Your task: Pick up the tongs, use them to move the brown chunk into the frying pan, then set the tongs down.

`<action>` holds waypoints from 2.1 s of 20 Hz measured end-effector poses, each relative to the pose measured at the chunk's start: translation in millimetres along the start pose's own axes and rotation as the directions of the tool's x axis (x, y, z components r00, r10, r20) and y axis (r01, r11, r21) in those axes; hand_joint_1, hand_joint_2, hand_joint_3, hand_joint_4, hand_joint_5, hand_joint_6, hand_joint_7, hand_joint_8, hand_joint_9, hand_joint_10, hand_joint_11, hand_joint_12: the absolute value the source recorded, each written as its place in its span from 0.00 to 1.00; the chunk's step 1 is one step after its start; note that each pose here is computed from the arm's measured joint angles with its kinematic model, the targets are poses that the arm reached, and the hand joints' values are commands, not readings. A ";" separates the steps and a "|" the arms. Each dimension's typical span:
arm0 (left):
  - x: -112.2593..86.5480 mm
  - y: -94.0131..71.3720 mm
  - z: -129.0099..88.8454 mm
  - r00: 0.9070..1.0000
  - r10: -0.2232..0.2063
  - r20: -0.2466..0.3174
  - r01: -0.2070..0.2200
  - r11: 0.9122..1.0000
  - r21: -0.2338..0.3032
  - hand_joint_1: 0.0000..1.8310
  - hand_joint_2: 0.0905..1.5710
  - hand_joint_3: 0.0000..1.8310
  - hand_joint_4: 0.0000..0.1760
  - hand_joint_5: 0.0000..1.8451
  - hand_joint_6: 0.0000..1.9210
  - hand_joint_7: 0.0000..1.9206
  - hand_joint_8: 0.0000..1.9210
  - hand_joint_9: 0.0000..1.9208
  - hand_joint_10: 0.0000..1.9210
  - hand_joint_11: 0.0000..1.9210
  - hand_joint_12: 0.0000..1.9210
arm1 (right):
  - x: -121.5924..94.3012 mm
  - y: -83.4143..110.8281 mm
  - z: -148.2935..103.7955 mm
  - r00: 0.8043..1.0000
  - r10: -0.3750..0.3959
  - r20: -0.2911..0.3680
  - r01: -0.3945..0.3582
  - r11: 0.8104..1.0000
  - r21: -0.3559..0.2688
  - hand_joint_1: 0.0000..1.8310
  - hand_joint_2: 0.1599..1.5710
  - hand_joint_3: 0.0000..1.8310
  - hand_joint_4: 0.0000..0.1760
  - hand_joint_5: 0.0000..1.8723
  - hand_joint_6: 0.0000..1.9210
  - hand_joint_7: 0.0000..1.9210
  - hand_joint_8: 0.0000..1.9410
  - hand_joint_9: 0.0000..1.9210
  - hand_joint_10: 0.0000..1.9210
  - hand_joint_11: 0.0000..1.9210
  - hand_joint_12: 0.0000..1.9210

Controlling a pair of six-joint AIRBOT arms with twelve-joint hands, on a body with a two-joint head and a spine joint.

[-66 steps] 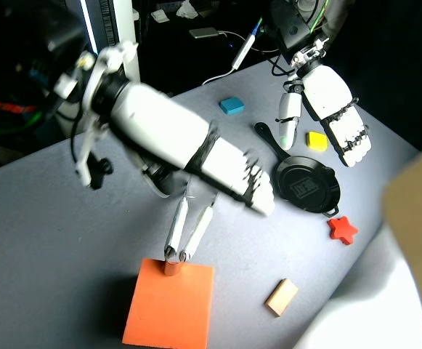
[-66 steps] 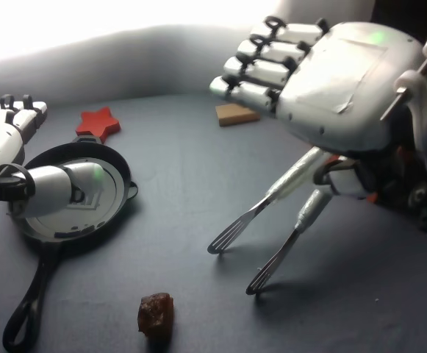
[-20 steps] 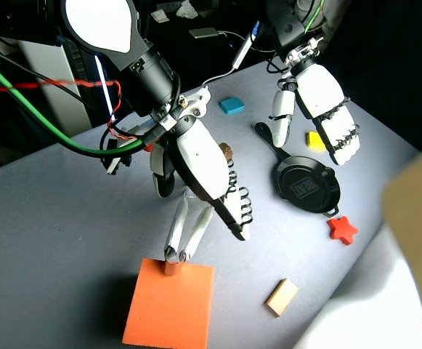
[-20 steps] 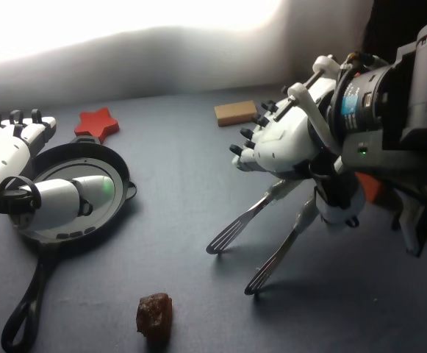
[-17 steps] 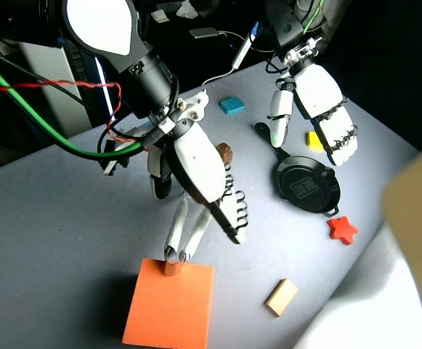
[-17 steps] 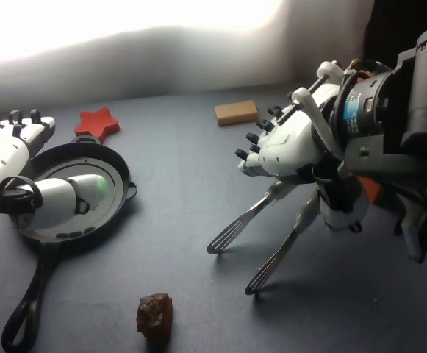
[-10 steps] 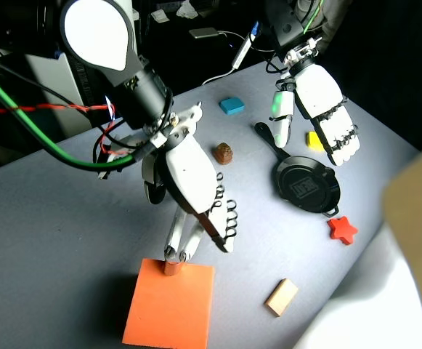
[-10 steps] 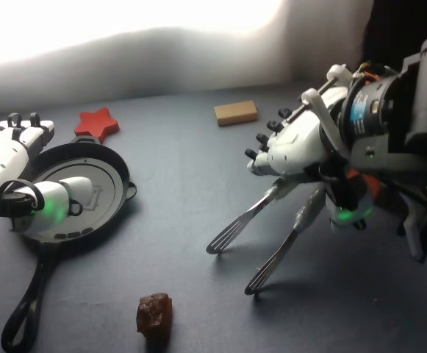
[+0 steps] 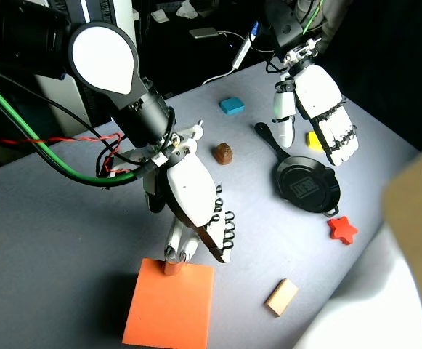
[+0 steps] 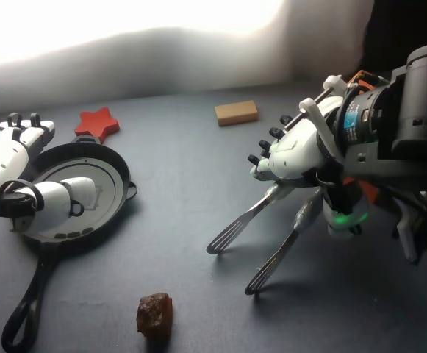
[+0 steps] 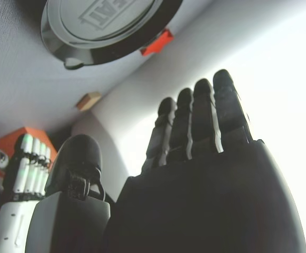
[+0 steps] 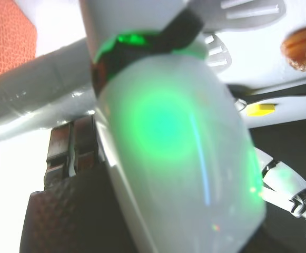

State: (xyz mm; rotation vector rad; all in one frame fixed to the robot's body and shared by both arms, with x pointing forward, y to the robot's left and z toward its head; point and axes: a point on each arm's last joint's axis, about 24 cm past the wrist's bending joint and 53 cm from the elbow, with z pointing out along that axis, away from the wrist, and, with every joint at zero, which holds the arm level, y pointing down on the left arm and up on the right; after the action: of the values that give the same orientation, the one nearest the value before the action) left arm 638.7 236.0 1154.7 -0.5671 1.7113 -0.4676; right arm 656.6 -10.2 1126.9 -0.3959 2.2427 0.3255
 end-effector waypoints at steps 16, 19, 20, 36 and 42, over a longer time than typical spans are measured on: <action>0.6 1.0 -0.1 1.000 0.002 -0.001 -0.002 1.000 -0.002 0.00 0.84 0.00 0.00 0.01 0.00 0.02 0.00 0.00 0.00 0.00 0.00 | 0.8 -10.7 10.7 1.000 0.001 0.006 -0.001 1.000 0.002 0.63 0.60 0.01 0.00 0.00 0.00 0.00 0.00 0.00 0.00 0.00 0.00; 0.5 1.0 -0.1 1.000 0.002 -0.001 -0.002 1.000 -0.002 0.00 0.84 0.00 0.00 0.01 0.00 0.02 0.00 0.00 0.00 0.00 0.00 | 0.6 -12.6 12.3 1.000 0.010 0.007 -0.010 1.000 0.003 0.62 0.60 0.01 0.00 0.00 0.00 0.00 0.00 0.00 0.00 0.00 0.00; 0.7 0.9 -0.2 1.000 0.002 -0.002 -0.002 1.000 -0.002 0.00 0.84 0.00 0.00 0.02 0.00 0.03 0.00 0.01 0.00 0.01 0.00 | 0.2 -13.5 12.6 1.000 0.017 0.007 -0.018 1.000 0.004 0.61 0.61 0.01 0.00 0.00 0.00 0.00 0.00 0.00 0.00 0.00 0.00; 0.7 1.1 -0.2 1.000 0.002 -0.002 -0.002 1.000 -0.002 0.00 0.85 0.00 0.00 0.00 0.00 0.02 0.00 0.00 0.00 0.00 0.00 | 6.7 -15.8 16.8 1.000 0.024 0.001 -0.024 1.000 0.000 0.61 0.74 0.02 0.00 0.29 0.02 0.30 0.01 0.27 0.03 0.00 0.64; 0.6 1.1 -0.2 1.000 0.002 -0.001 -0.002 1.000 -0.003 0.00 0.85 0.00 0.00 0.01 0.00 0.02 0.00 0.00 0.00 0.00 0.00 | 8.0 -18.4 16.6 1.000 0.027 -0.004 -0.027 1.000 0.008 0.59 0.75 0.01 0.00 0.38 0.01 0.38 0.01 0.36 0.03 0.09 0.66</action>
State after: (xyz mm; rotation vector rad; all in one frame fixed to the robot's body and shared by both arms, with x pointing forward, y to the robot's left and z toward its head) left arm 638.3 236.5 1153.5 -0.5670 1.7139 -0.4647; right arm 670.1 -22.5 1108.3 -0.3630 2.2543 0.3297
